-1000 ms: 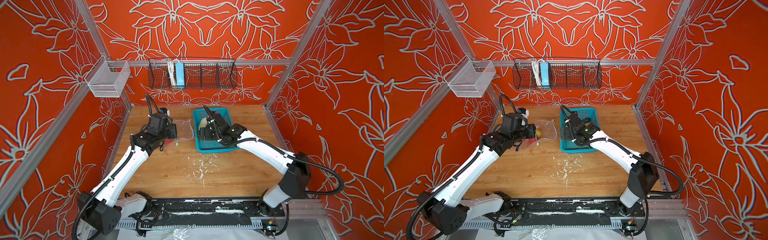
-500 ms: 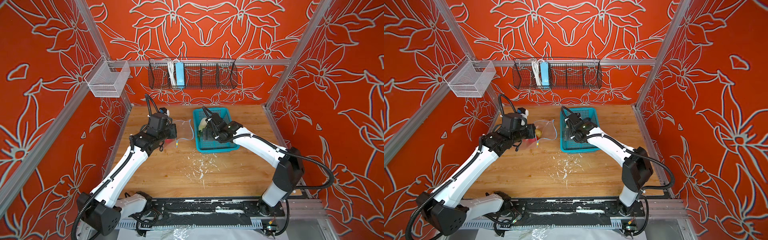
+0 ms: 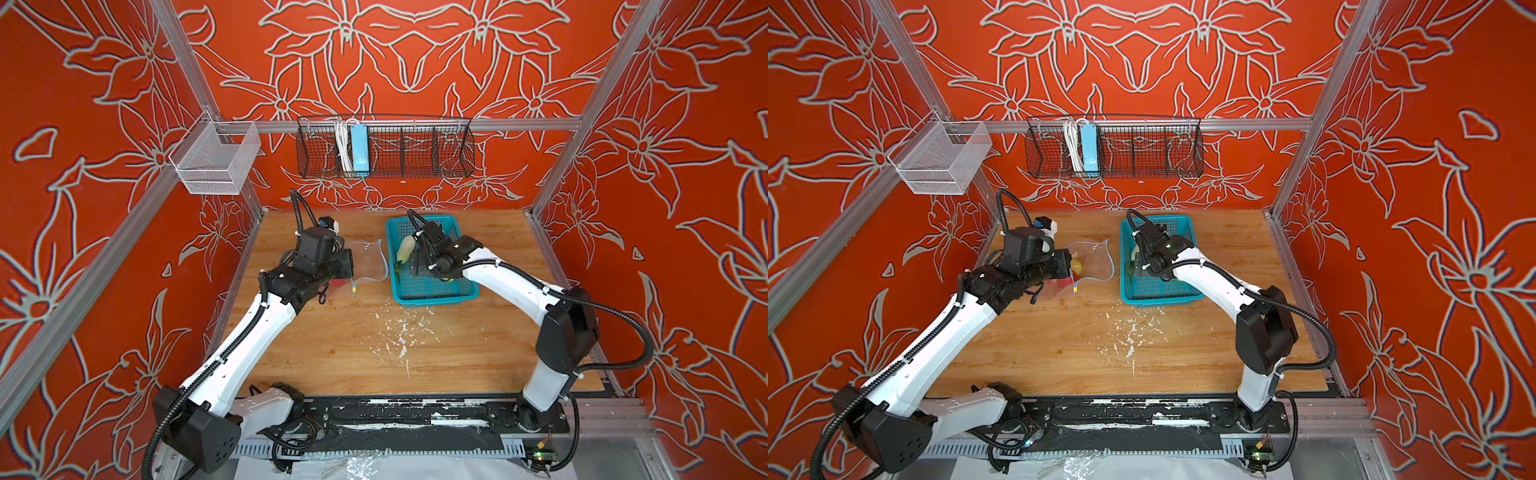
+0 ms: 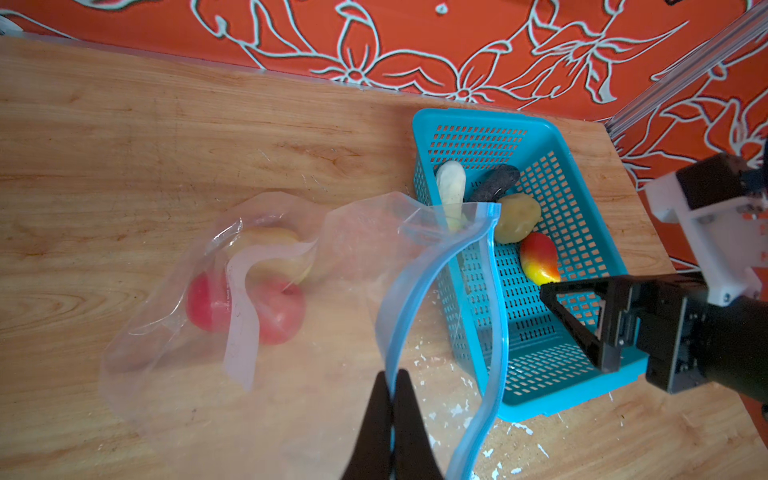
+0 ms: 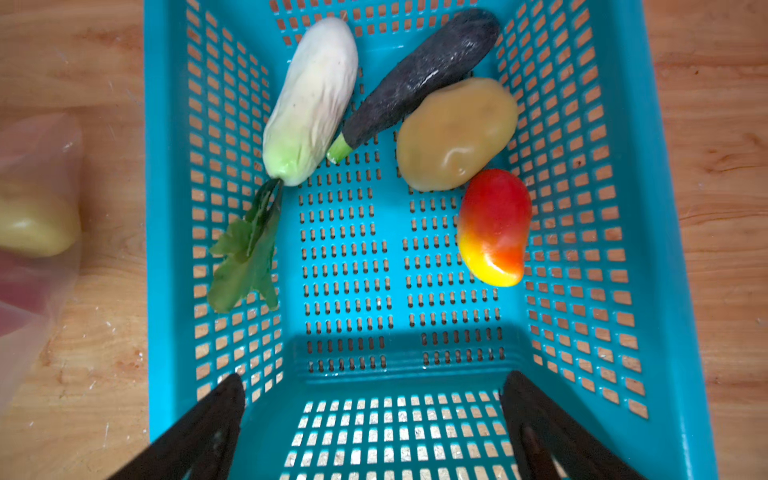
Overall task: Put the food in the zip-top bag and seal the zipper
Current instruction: 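Move the right gripper back over the teal basket toward the mango, then lower the open right gripper around the red-and-yellow mango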
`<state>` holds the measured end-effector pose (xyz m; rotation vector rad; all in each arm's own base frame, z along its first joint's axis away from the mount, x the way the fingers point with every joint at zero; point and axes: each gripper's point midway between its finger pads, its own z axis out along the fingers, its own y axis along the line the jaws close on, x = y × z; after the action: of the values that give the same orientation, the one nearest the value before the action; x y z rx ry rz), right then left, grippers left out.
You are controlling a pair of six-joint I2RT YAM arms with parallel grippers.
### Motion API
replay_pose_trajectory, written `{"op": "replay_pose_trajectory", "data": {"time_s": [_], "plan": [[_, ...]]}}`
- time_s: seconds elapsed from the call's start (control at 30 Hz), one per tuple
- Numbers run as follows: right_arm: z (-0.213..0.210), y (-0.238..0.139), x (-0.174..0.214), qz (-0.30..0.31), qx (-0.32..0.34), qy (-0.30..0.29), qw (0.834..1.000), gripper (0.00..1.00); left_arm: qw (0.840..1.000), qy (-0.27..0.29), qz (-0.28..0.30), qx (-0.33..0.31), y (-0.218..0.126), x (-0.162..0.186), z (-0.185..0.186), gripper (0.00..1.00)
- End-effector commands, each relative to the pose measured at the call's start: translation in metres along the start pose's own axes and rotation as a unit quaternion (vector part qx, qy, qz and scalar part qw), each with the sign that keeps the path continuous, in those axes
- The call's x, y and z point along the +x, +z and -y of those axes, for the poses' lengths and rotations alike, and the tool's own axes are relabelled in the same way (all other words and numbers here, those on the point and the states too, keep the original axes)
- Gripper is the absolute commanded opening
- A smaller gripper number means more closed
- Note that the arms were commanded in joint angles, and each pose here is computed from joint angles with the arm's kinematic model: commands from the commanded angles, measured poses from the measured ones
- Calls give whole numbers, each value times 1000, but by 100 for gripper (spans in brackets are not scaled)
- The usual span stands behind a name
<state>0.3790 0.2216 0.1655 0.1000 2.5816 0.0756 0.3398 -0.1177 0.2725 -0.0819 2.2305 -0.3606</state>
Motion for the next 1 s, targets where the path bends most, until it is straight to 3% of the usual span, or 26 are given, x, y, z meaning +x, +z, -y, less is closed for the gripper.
{"op": "replay_pose_trajectory", "data": {"time_s": [0.0, 0.43, 0.97], "plan": [[13, 5, -4, -5, 40, 5, 999, 98, 1000, -7, 15, 6, -6, -6, 1, 0], [35, 29, -23, -11, 83, 23, 996, 98, 1000, -6, 13, 4, -4, -5, 0, 0], [61, 72, -4, -61, 133, 36, 989, 91, 1000, -5, 8, 6, -2, -3, 1, 0]]}}
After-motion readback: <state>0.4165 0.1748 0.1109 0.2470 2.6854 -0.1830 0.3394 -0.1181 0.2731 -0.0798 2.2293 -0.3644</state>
